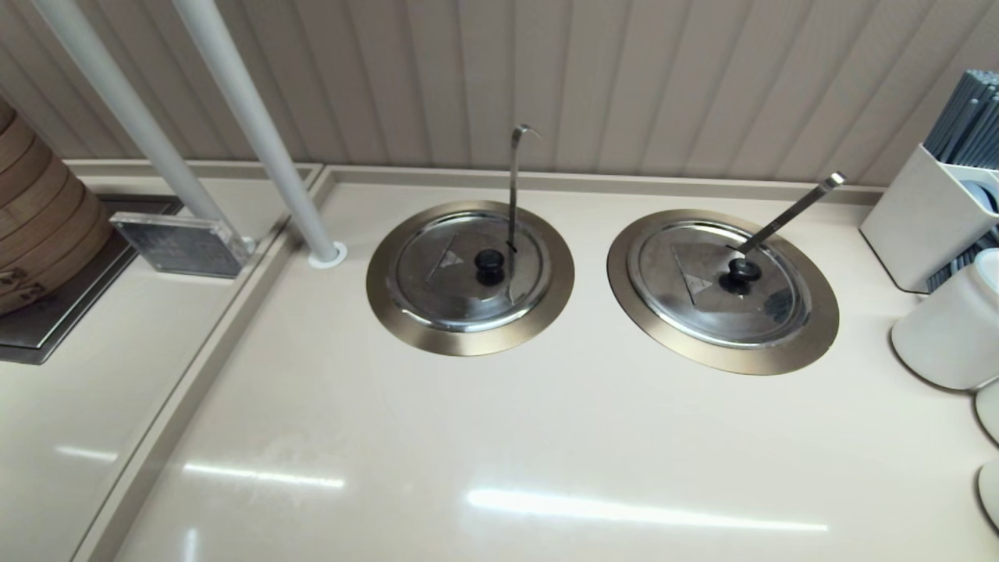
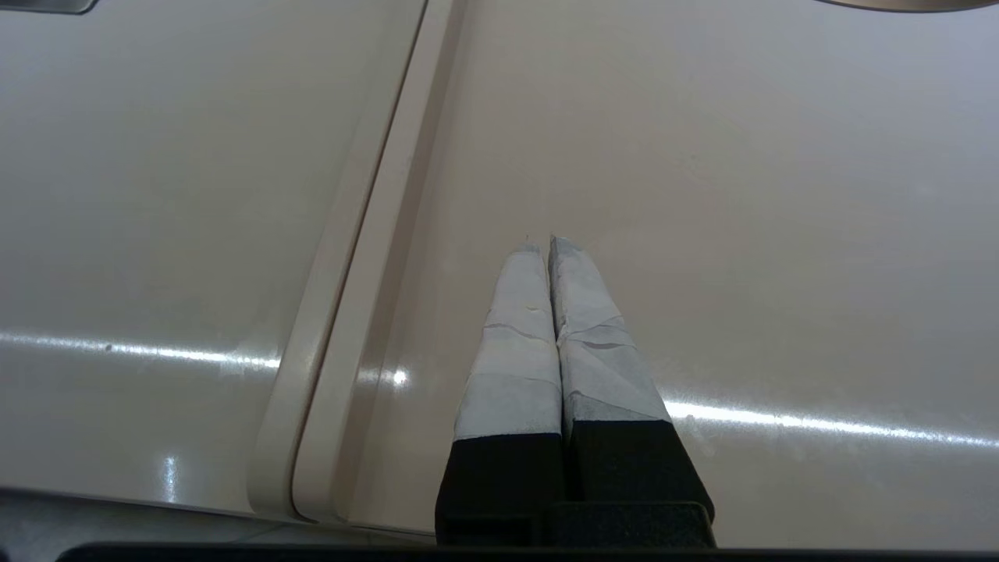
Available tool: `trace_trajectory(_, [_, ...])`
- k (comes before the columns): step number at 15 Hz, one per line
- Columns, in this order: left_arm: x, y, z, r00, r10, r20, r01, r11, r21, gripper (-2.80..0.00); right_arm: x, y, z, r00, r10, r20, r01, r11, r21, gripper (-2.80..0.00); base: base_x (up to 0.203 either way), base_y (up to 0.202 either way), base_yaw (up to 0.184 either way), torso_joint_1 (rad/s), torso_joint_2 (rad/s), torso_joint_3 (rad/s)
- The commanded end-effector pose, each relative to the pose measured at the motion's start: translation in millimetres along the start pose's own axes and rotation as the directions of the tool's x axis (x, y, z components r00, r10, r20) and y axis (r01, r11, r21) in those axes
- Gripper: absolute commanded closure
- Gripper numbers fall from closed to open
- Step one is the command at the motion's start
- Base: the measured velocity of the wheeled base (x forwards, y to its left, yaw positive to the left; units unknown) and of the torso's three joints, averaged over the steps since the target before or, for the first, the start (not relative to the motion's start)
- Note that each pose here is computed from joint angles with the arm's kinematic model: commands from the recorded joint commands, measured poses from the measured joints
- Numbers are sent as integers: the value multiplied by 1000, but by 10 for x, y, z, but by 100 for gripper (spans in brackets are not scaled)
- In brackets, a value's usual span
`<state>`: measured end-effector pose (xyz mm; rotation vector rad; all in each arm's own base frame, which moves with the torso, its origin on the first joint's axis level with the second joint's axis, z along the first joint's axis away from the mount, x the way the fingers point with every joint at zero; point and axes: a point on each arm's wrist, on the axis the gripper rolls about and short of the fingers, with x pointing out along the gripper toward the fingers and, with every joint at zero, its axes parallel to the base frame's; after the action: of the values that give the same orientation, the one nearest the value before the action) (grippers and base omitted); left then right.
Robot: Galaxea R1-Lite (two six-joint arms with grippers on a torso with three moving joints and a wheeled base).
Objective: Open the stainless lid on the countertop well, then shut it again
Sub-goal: Open the lid
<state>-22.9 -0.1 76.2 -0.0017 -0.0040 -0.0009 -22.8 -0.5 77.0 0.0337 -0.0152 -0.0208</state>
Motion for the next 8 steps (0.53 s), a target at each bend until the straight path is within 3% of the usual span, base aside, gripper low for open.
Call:
trace_trajectory(1, [1, 0, 1, 1000, 2, -1, -2, 1000, 5, 0, 3, 0, -12, 1000, -1, -4, 1, 1000, 0, 0, 0, 0, 0, 0, 0, 0])
trace_trajectory(5, [1, 1, 1, 1000, 4, -1, -4, 1000, 22, 0, 3, 0, -12, 1000, 1, -4, -1, 1000, 0, 0, 0, 0, 0, 0, 0, 0])
trace_trajectory(8, [-76, -2, 289, 993, -5, 119, 0, 999, 41, 0, 4, 0, -12, 1000, -1, -5, 1, 1000, 0, 0, 0, 0, 0, 0, 0, 0])
